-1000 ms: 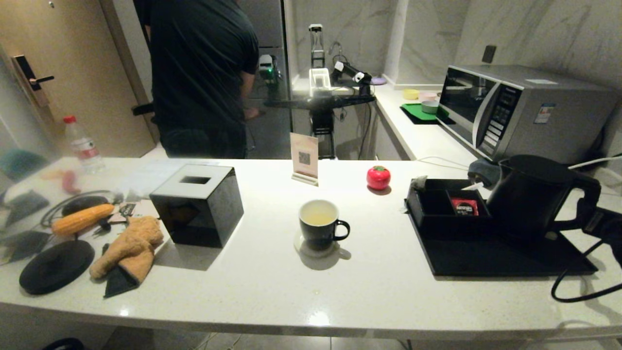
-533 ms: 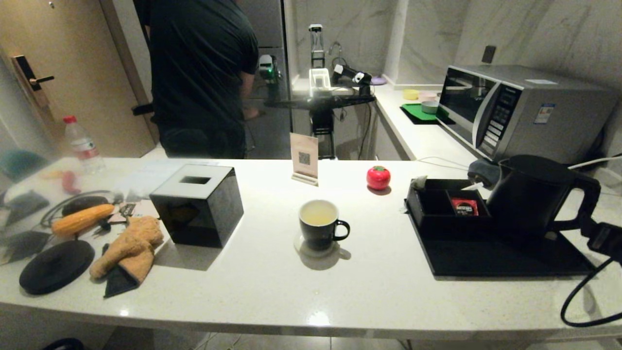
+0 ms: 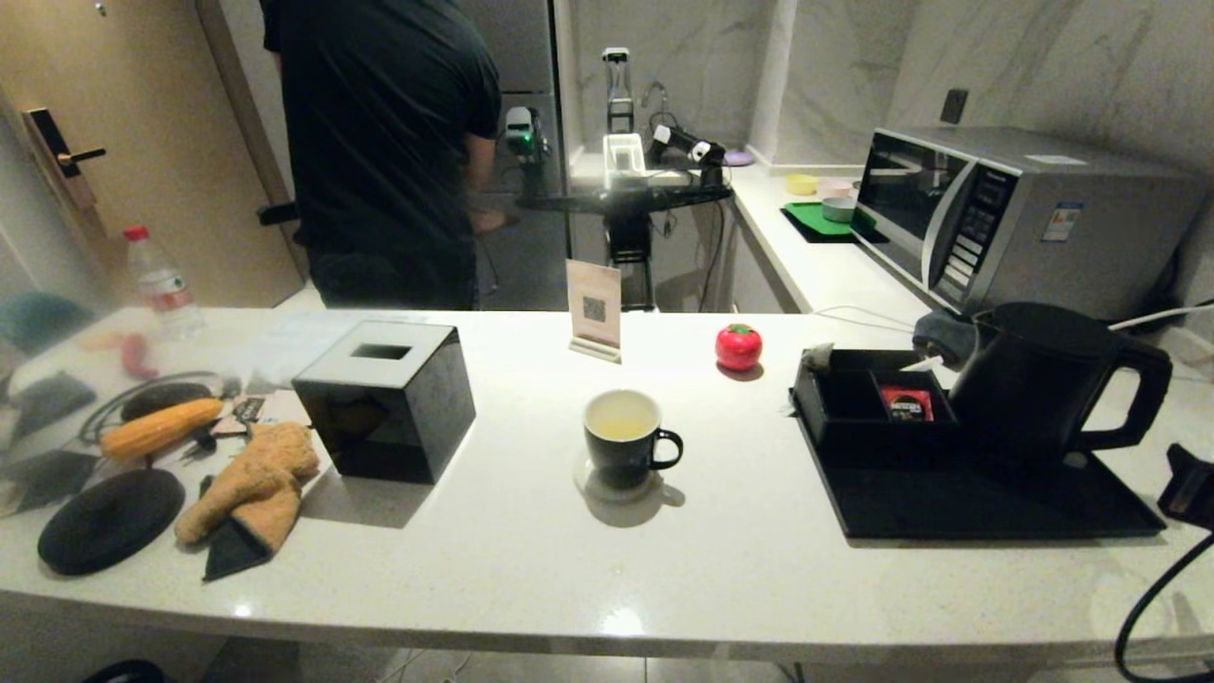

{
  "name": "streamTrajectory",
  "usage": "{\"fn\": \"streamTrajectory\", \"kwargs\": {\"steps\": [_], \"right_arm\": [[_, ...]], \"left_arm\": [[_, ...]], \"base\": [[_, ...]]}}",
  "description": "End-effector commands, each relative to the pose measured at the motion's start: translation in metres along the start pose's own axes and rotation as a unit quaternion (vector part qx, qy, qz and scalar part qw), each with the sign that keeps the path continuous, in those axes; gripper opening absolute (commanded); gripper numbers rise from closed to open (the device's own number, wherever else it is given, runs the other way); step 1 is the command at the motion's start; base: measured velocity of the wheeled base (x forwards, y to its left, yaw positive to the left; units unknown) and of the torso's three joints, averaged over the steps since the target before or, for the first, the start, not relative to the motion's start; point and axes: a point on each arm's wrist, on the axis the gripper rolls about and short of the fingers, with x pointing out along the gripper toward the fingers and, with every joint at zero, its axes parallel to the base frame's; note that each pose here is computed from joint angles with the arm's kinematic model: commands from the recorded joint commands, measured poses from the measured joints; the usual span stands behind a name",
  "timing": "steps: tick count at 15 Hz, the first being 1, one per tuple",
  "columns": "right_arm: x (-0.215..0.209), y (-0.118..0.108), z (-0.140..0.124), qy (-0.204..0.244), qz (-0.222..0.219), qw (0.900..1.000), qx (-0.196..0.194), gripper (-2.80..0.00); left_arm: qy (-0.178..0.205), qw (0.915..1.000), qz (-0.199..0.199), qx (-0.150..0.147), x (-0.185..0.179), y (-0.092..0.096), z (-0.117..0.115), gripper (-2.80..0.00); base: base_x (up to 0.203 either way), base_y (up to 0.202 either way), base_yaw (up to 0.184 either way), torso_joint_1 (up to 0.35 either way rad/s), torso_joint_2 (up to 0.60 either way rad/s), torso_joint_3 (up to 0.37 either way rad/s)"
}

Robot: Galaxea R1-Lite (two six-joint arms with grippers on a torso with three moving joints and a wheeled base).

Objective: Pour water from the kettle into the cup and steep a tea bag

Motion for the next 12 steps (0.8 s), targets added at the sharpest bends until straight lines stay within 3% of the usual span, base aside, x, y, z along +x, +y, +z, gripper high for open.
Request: {"fn": "streamTrajectory", "kwargs": {"steps": [1,8,12], "right_arm": [[-0.009,-0.001,0.003,-0.001,0.005,1.0,0.0,-2.8],[-0.033,-0.004,0.007,0.024,0.027,0.999,-0.005,-2.8],[-0.053,-0.005,0.004,0.033,0.069,0.997,-0.017,-2.8]], "left_arm": [[0.0,1.0,0.0,0.0,0.0,0.0,0.0,-2.8],[0.0,1.0,0.0,0.0,0.0,0.0,0.0,-2.8],[0.0,1.0,0.0,0.0,0.0,0.0,0.0,-2.8]], "base": [[0.0,0.0,0.0,0.0,0.0,0.0],[0.0,0.0,0.0,0.0,0.0,0.0],[0.0,0.0,0.0,0.0,0.0,0.0]]}}
